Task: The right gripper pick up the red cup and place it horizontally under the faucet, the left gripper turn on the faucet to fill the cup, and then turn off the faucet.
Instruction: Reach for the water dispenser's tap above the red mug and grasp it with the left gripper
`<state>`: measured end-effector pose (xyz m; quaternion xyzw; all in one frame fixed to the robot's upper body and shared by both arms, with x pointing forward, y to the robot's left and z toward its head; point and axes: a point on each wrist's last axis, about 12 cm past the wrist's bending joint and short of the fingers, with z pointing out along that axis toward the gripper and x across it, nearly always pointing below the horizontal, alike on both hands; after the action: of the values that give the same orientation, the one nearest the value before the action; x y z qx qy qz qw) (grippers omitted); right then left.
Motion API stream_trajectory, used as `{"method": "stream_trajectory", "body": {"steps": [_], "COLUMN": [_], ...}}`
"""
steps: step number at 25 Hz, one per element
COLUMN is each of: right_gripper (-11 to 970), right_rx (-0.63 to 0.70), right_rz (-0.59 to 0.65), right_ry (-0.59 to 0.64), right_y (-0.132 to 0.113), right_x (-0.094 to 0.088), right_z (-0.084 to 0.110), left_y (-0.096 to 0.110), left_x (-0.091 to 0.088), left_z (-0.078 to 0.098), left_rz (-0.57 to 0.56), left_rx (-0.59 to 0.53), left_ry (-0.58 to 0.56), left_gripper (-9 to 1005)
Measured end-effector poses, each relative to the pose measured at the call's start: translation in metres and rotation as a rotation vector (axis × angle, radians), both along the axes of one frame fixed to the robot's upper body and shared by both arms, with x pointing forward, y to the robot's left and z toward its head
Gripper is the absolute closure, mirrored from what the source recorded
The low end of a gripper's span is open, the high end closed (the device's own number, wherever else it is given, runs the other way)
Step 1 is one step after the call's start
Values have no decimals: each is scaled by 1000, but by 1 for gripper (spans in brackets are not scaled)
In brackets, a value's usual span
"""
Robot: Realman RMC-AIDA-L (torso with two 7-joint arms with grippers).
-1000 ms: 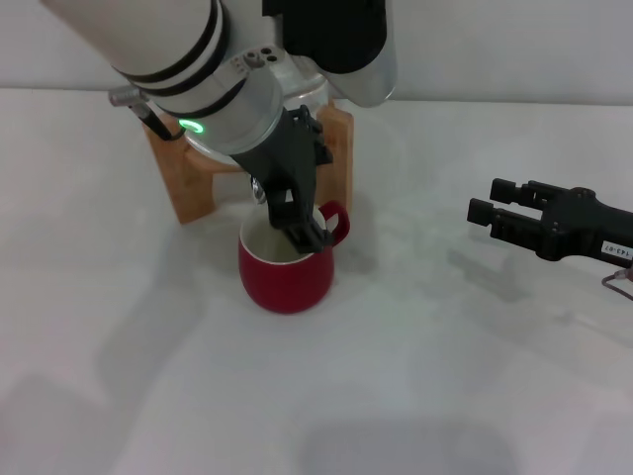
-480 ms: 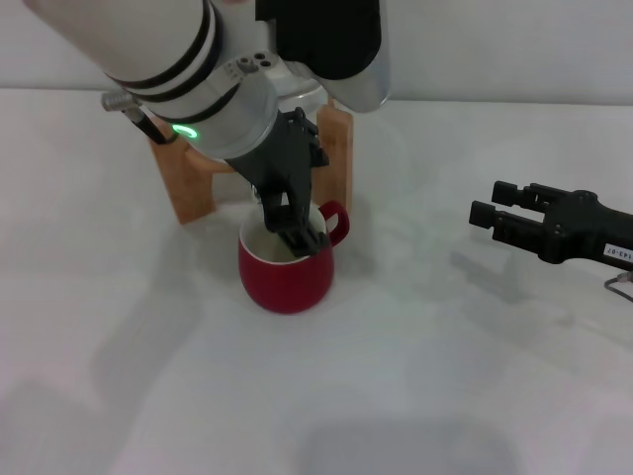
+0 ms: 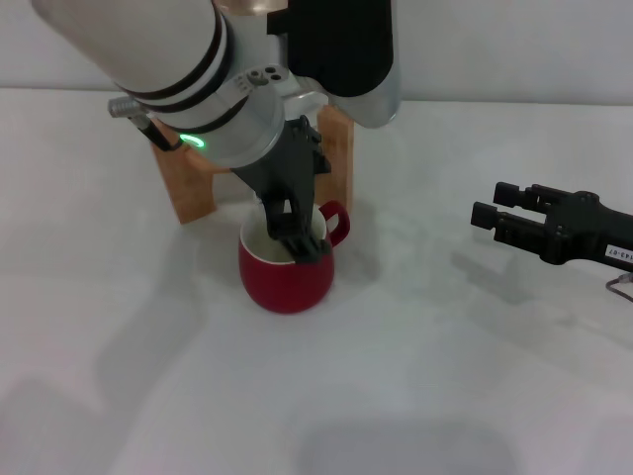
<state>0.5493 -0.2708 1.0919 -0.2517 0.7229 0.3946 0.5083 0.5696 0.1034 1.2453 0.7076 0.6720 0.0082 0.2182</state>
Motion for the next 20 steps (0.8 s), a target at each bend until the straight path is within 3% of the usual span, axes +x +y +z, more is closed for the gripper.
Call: {"method": "stream_trajectory", "body": {"steps": [10,20], "right_gripper": [401,401], "right_rx": [-3,-6], "right_rz": [-3,-6], "right_ry": [3,4], "right_y": [-2,-4], "right_x": [-1,-1], "right_z": [-1,-1], "left_y": [-4,-2], "left_x": [7,8], "left_z": [5,4], "left_rz": [13,25], "left_rx": [-24,-14], "left_ry": [-72,-77], "left_gripper": [108,108]}}
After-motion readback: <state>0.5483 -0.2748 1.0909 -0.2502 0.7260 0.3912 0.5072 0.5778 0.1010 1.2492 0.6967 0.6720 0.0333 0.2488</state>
